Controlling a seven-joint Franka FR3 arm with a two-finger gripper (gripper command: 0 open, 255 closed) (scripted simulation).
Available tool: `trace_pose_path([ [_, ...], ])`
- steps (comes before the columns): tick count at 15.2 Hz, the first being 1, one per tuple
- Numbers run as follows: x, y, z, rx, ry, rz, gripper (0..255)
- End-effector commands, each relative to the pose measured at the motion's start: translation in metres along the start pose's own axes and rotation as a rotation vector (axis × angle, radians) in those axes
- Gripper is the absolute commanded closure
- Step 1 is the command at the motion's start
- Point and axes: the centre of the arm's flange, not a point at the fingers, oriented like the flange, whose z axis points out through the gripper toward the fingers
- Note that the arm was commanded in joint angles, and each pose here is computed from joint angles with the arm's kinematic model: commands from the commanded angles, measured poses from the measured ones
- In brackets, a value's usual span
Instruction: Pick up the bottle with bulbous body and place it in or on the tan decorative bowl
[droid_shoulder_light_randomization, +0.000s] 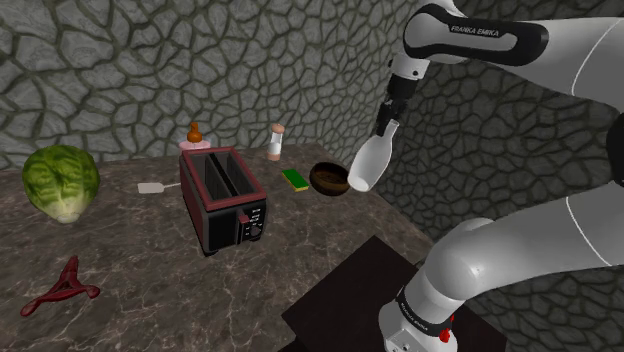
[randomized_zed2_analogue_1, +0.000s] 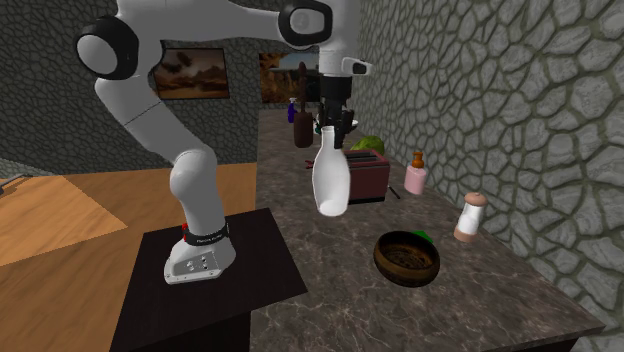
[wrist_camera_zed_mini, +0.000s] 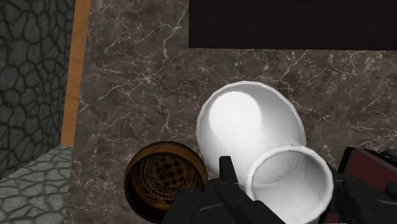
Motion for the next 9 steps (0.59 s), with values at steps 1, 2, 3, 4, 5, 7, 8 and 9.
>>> trace_pose_path([
  [1, 0.022, 0.016, -0.007, -0.001, 0.0, 0.0, 255],
  [2, 0.033, 0.023, -0.01, -0.001, 0.0, 0.0, 255],
  [3, 0.043, 0.031, -0.014, -0.001, 0.0, 0.0, 255],
  [4, 0.054, 0.038, -0.017, -0.001, 0.0, 0.0, 255],
  [5, 0.064, 0.045, -0.021, -0.001, 0.0, 0.0, 255],
  [7, 0.085, 0.059, -0.028, -0.001, 0.0, 0.0, 255],
  [8, 0.096, 0.066, -0.031, -0.001, 0.0, 0.0, 255],
  [9, 0.106, 0.073, -0.035, -0.001, 0.0, 0.0, 255],
])
